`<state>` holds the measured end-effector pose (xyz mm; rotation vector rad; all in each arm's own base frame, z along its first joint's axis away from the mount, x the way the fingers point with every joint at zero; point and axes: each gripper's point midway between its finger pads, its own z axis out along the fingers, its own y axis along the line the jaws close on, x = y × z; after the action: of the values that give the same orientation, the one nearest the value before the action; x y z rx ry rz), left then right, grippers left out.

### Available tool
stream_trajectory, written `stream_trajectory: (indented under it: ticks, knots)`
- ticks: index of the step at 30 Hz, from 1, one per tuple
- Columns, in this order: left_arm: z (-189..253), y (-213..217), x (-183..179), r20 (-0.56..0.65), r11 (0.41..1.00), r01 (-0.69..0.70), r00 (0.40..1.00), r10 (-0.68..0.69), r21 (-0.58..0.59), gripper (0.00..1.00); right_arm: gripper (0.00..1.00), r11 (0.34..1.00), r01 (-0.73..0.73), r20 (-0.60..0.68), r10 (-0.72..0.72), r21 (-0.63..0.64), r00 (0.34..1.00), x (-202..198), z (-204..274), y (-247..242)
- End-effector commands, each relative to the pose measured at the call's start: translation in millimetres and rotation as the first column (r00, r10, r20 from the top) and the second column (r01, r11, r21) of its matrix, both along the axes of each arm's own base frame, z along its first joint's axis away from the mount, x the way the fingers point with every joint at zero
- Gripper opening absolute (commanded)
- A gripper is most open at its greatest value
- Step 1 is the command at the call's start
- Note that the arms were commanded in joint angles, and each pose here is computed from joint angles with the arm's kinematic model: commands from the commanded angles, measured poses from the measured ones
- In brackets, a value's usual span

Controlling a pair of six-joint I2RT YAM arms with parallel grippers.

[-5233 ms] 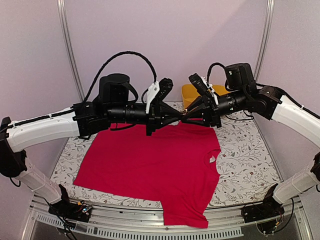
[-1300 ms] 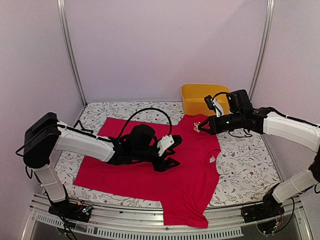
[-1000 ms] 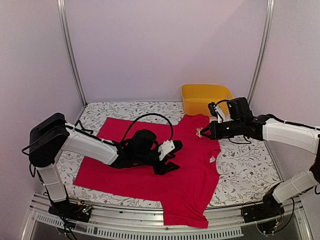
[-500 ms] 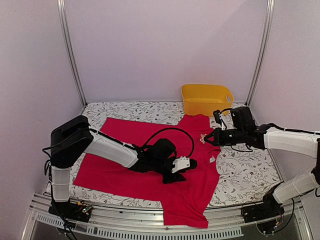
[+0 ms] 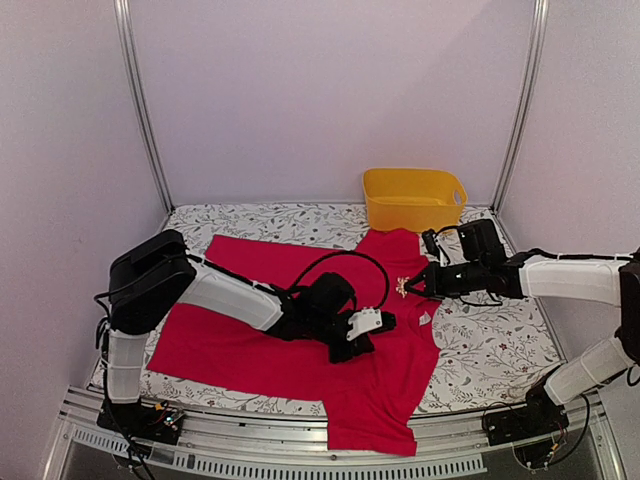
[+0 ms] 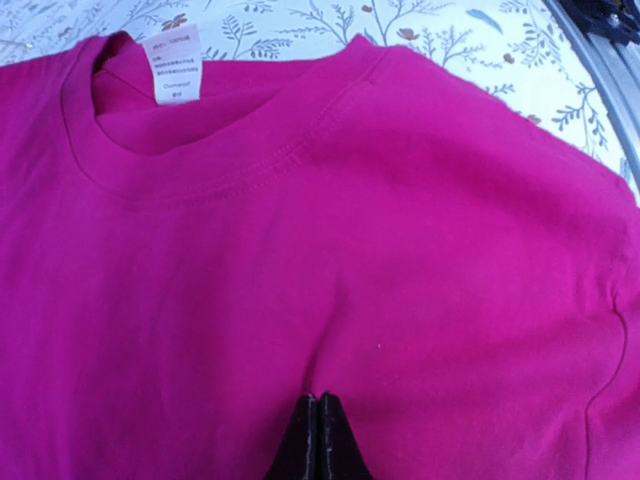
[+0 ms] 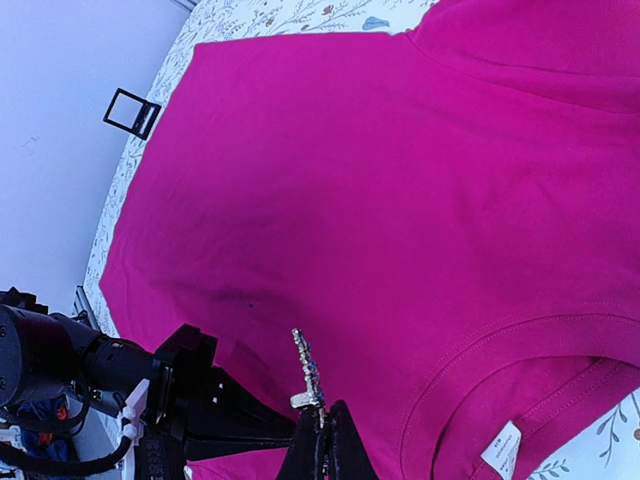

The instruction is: Pin the brooch onto the clothing

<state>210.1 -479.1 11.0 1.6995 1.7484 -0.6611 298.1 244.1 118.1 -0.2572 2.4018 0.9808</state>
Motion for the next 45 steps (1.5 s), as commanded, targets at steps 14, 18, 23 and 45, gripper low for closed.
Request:
stream_trajectory:
  ticks: [14,18,23,45]
  knots:
    - [13.1,16.5,-2.2,-0.028,0.999,-0.052,0.998,0.051,-0.015,0.20,0.00,0.981,-0.067,-0.092,0.085,0.180,0.992,-16.2,-21.0,28.5]
    - [4.8,22.4,8.4,0.008,0.996,-0.091,0.996,0.092,-0.012,0.23,0.00,0.981,-0.066,-0.144,0.093,0.182,0.985,-22.1,-38.8,35.3]
    - [5.5,16.6,14.8,0.031,0.995,-0.097,0.995,0.098,-0.013,0.10,0.00,0.974,-0.056,-0.185,0.098,0.220,0.978,-23.6,-48.3,45.9]
    - [30.5,11.5,2.9,0.006,0.990,-0.062,0.998,0.063,-0.127,0.00,0.00,0.961,-0.019,-0.330,0.113,0.275,0.937,-47.1,-80.9,68.3]
